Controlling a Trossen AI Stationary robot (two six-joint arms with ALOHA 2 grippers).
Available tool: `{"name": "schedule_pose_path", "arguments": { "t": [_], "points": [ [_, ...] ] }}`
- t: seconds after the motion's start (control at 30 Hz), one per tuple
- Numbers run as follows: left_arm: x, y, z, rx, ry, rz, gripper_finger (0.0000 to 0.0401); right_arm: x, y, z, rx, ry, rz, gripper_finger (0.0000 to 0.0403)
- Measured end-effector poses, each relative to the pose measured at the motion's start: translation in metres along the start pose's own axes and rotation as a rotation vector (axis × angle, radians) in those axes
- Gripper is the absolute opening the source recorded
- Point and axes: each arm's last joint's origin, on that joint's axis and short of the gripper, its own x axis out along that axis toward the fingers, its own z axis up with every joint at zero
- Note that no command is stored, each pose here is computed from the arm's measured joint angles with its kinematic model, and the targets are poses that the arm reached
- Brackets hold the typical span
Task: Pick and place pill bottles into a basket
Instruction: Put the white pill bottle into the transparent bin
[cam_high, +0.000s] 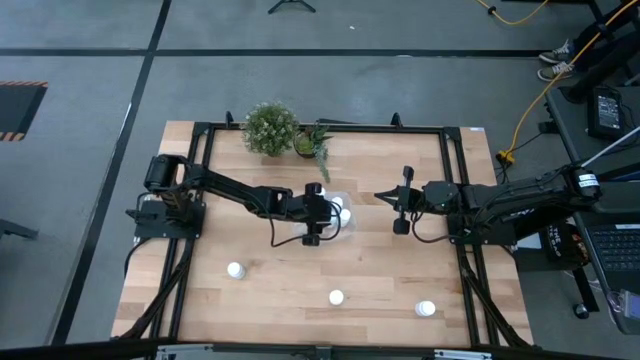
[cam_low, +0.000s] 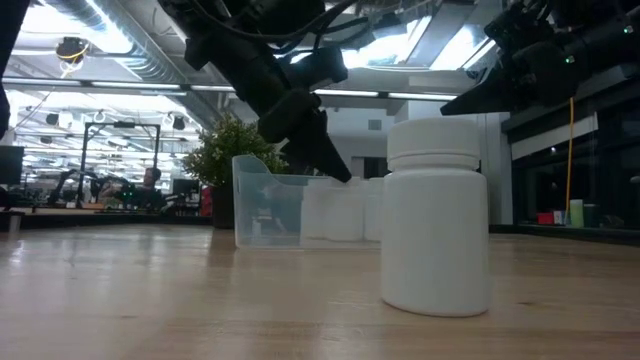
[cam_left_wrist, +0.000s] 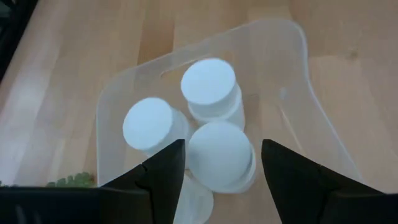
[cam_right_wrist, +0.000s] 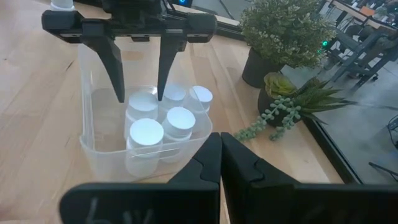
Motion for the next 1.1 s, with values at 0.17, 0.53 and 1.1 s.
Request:
{"name": "schedule_pose_path", "arguments": {
  "t": [0.17, 0.53, 1.1],
  "points": [
    [0.0, 0.0, 0.001, -0.001, -0.008, 0.0, 0.0209, 0.0, 0.0, 0.0, 0.001, 0.0, 0.0, 0.0005],
    [-0.01, -0.006, 0.014, 0.115, -0.108, 0.0, 0.0207, 0.0, 0.0, 0.0, 0.002, 0.0, 0.0, 0.0005],
    [-0.094, 0.001, 0.028, 0.055, -0.113, -0.04, 0.0185, 0.0, 0.0, 0.0, 0.003, -0.002, -0.001, 0.0005]
  ]
}}
